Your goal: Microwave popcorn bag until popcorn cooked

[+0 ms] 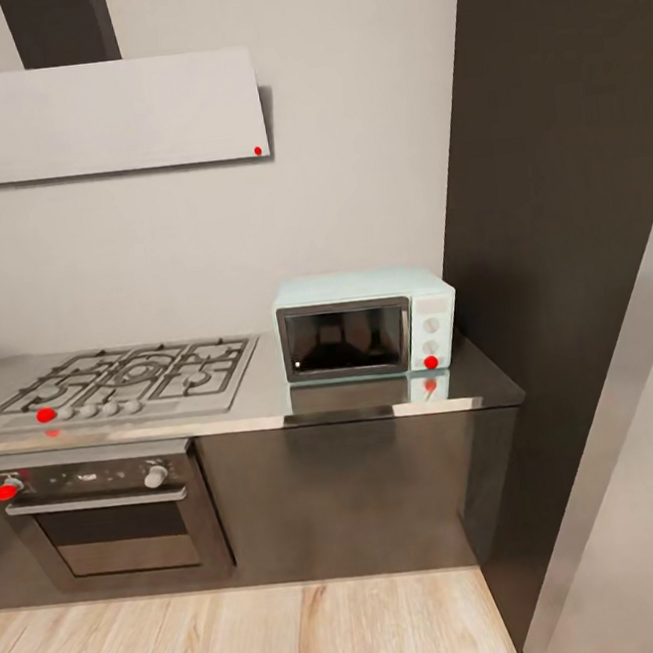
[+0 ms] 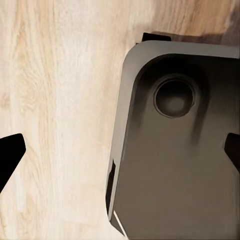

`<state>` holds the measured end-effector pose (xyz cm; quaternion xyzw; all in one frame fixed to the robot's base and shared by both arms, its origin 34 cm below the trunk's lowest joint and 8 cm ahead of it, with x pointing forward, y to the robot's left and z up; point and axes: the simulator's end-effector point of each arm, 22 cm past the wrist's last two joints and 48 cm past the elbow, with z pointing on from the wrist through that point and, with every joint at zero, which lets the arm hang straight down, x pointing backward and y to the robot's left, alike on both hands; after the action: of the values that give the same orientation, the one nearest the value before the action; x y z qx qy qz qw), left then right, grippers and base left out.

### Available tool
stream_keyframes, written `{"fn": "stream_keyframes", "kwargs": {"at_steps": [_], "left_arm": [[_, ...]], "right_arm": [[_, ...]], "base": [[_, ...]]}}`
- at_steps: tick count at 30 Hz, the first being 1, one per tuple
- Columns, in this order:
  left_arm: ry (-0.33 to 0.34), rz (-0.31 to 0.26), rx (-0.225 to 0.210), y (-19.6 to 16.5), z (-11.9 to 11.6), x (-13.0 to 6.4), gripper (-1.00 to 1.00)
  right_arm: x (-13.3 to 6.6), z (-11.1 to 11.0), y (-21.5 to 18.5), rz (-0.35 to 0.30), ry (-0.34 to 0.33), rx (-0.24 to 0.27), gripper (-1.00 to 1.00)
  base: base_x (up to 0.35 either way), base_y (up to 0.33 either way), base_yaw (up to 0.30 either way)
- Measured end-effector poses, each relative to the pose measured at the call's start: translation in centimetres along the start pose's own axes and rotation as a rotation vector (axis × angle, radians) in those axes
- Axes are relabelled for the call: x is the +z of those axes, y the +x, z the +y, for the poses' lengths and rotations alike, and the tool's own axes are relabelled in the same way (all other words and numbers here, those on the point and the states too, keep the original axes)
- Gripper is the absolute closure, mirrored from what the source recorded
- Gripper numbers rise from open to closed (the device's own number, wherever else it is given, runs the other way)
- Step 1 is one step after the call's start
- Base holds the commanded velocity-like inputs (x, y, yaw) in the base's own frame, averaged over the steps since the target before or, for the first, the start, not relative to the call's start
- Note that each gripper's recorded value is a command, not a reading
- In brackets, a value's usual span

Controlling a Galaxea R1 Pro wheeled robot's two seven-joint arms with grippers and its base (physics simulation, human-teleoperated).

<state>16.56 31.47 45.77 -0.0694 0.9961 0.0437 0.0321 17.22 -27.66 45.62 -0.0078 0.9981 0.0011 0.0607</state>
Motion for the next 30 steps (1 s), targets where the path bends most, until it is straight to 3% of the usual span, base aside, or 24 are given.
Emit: {"fn": "stream_keyframes", "kwargs": {"at_steps": [30], "left_arm": [[0.008, 0.01, -0.001, 0.0, -0.2, -4.6, -1.0]], "right_arm": [[-4.6, 0.0, -0.5, 0.001, 0.0, 0.0, -1.0]], "base": [[0.0, 0.0, 0.0]]}}
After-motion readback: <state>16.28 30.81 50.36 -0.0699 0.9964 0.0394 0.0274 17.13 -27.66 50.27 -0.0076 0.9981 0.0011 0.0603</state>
